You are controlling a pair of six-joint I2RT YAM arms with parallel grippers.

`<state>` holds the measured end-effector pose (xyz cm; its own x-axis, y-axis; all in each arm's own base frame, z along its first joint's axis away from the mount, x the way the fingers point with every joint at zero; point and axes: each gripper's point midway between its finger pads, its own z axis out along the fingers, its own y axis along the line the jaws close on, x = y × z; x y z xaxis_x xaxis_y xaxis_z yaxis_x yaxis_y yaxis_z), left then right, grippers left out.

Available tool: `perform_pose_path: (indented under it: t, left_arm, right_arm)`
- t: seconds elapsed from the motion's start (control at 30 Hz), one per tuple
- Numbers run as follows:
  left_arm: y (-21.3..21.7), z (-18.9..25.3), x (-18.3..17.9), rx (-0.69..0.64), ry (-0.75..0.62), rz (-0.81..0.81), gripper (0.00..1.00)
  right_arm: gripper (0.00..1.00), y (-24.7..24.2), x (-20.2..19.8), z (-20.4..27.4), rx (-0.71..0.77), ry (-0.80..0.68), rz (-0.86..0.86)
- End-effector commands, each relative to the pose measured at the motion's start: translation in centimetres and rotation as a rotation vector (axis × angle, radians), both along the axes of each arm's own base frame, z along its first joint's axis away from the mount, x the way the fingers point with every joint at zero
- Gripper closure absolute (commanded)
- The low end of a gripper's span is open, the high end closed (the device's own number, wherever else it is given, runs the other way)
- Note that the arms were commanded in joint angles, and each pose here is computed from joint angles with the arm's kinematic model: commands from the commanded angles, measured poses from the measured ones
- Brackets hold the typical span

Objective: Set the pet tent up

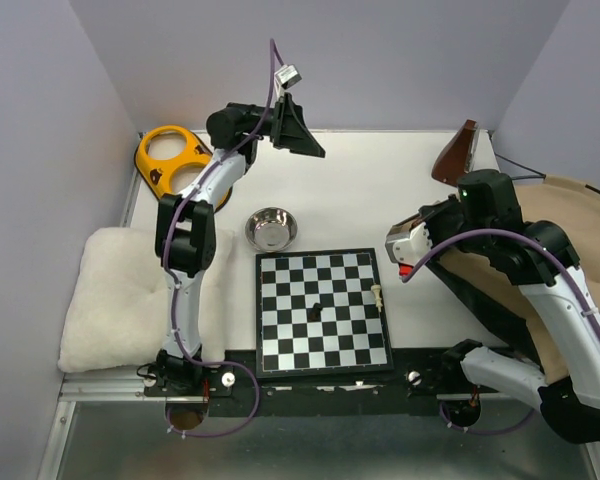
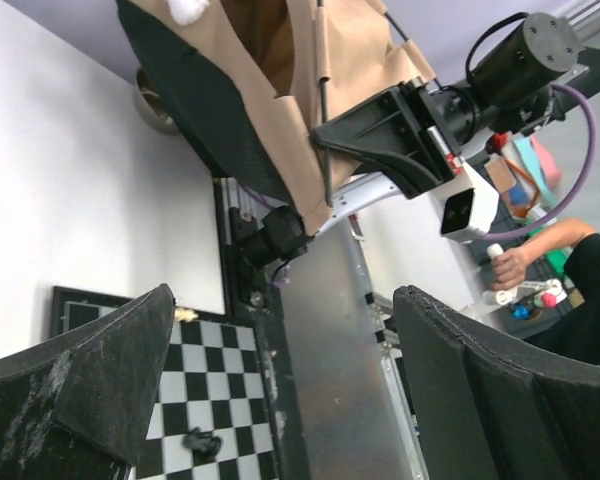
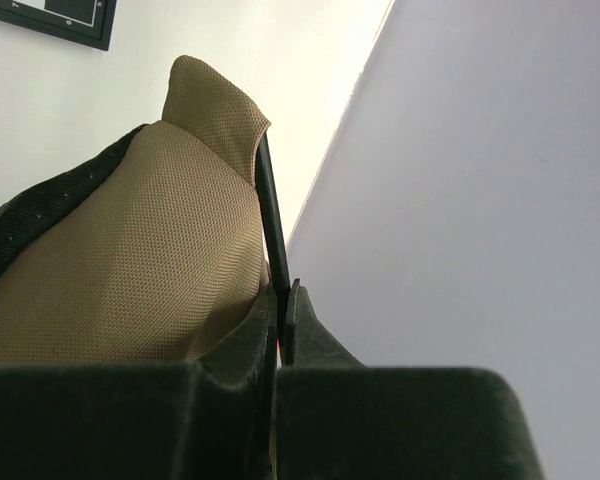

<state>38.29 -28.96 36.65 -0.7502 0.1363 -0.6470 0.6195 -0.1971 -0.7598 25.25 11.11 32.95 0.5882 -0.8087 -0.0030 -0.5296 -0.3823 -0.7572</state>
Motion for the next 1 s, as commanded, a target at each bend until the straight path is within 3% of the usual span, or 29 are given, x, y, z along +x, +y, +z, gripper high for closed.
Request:
perform_pose_path:
  t: [0.0,0.07,0.1,0.17,0.2,0.27,0.33,0.4,0.43,0.5,0.53,0.57,0.63,0.67,0.73,0.8,0.87,0.97]
  left_arm:
    - [1.1,8.5,-5.8,-0.181,-0.266,0.033,0.01]
    - [0.5,9.9,-3.5,-0.158,-0.064,0.094,0.01]
    - [0.1,9.4,-0.6,-0.119,0.145,0.175,0.01]
    - [1.2,6.6,5.0,-0.027,0.379,0.425,0.01]
    - [2.3,4.0,7.4,0.081,0.404,0.601,0.01]
    - [4.4,1.6,9.3,0.34,0.137,0.87,0.01]
    - [4.4,1.8,8.9,0.475,-0.164,0.95,0.01]
    - [3.9,1.3,7.7,0.479,-0.359,0.904,0.01]
    - [3.5,-1.3,6.9,0.481,-0.396,0.854,0.01]
    - [4.2,0.4,5.3,0.372,-0.603,0.9,0.01]
    - [4.2,-1.8,3.5,0.37,-0.728,0.878,0.01]
    - [4.3,-2.4,2.0,0.396,-0.954,0.893,0.01]
    - [5.0,-1.2,0.2,0.423,-1.394,1.105,0.01]
    - [6.4,-0.6,-0.1,0.408,-1.437,1.225,0.01]
    - [8.5,1.3,0.2,0.355,-1.387,1.405,0.01]
    - [7.5,1.2,0.2,0.359,-1.334,1.318,0.01]
    - [5.0,0.4,-1.3,0.319,-1.199,1.142,0.01]
    - [-0.1,-1.0,-7.1,0.107,-0.9,0.803,0.01]
  right_arm:
    - [0.99,-1.8,-1.0,-0.4,-0.024,0.047,-0.074]
    - [0.99,-1.8,-1.0,-0.4,-0.03,0.047,-0.073]
    - [0.99,-1.9,-1.1,-0.3,-0.033,0.042,-0.073]
    - [0.99,-2.0,-1.1,-0.1,-0.033,0.036,-0.072]
    - [0.99,-1.9,-1.1,0.1,-0.03,0.03,-0.07]
    - [0.99,-1.9,-1.1,0.2,-0.028,0.026,-0.07]
    - [0.99,-2.0,-1.2,0.1,-0.029,0.024,-0.068]
    - [0.99,-1.9,-1.2,0.2,-0.025,0.014,-0.065]
    - [0.99,-1.9,-1.2,0.2,-0.027,0.014,-0.062]
    - [0.99,-1.8,-1.4,0.2,-0.023,0.013,-0.054]
    - [0.99,-1.8,-1.4,0.2,-0.023,0.011,-0.053]
    - [0.99,-1.9,-1.4,0.2,-0.024,0.01,-0.052]
    - [0.99,-1.9,-1.5,0.3,-0.021,0.001,-0.051]
    - [0.99,-1.9,-1.6,0.4,-0.02,0.002,-0.05]
    - [0.99,-2.0,-1.8,0.3,-0.019,0.007,-0.05]
    - [0.99,-1.9,-1.8,0.5,-0.013,0.006,-0.051]
    - [0.99,-1.9,-1.8,0.4,-0.008,0.011,-0.053]
    - [0.99,-1.6,-1.7,0.4,0.008,0.019,-0.058]
